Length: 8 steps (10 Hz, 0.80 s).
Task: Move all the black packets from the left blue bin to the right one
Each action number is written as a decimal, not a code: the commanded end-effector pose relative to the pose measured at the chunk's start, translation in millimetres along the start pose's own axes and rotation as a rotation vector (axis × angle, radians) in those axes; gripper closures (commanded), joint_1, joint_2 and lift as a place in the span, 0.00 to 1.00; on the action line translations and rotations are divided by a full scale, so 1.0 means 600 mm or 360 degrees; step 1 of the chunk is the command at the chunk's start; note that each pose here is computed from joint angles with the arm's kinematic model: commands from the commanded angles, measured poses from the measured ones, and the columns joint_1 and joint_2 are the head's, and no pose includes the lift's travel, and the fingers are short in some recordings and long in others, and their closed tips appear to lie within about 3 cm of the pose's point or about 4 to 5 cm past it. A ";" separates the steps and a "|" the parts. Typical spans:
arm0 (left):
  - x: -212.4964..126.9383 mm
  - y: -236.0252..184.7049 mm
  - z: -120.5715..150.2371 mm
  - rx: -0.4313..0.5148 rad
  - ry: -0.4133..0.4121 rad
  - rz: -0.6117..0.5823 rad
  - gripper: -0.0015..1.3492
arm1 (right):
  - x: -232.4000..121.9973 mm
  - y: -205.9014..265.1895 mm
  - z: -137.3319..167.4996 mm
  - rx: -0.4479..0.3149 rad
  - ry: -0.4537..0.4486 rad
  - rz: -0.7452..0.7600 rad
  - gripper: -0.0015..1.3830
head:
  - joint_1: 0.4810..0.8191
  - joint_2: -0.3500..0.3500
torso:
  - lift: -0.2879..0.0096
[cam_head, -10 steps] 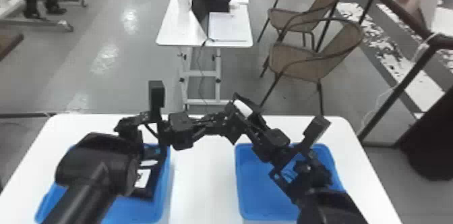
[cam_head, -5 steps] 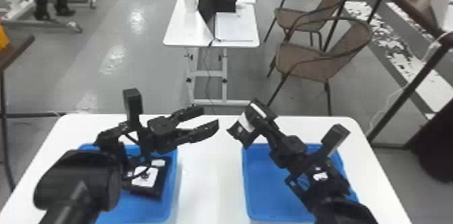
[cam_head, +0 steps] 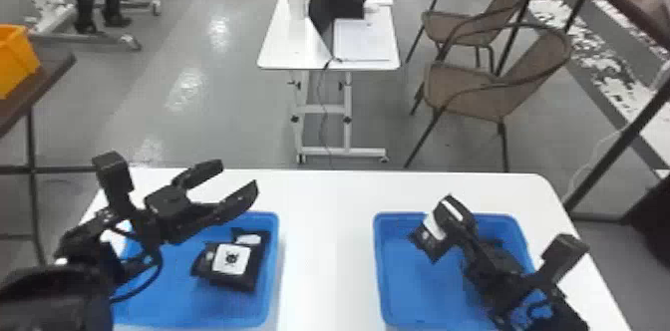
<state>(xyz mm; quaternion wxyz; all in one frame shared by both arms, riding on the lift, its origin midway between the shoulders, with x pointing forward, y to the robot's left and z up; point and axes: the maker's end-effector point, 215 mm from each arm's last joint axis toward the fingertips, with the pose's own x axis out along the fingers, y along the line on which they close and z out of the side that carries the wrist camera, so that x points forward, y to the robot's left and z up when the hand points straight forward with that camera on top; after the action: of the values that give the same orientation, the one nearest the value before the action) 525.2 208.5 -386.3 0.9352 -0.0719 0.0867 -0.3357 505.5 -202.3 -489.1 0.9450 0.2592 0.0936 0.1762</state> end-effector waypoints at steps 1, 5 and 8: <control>-0.033 0.018 0.002 0.0033 -0.0009 0.0090 0.09 | -0.030 -0.049 -0.042 0.0034 0.0062 -0.0103 0.90 | 0.63 0.51 | 0.97; -0.073 0.042 -0.021 0.0018 -0.0016 0.0231 0.00 | -0.060 -0.113 -0.032 -0.0063 -0.0008 -0.0267 0.01 | 0.63 0.50 | 0.97; -0.100 0.060 -0.070 0.0044 0.0152 0.0272 0.05 | -0.076 -0.096 0.074 -0.0143 -0.0236 -0.0282 0.17 | 0.63 0.47 | 0.97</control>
<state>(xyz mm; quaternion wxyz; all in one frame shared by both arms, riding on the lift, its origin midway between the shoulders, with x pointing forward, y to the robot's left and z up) 495.6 267.6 -420.9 0.9568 -0.0396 0.1218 -0.2611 491.6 -284.2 -488.9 0.9715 0.2185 0.0502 0.0764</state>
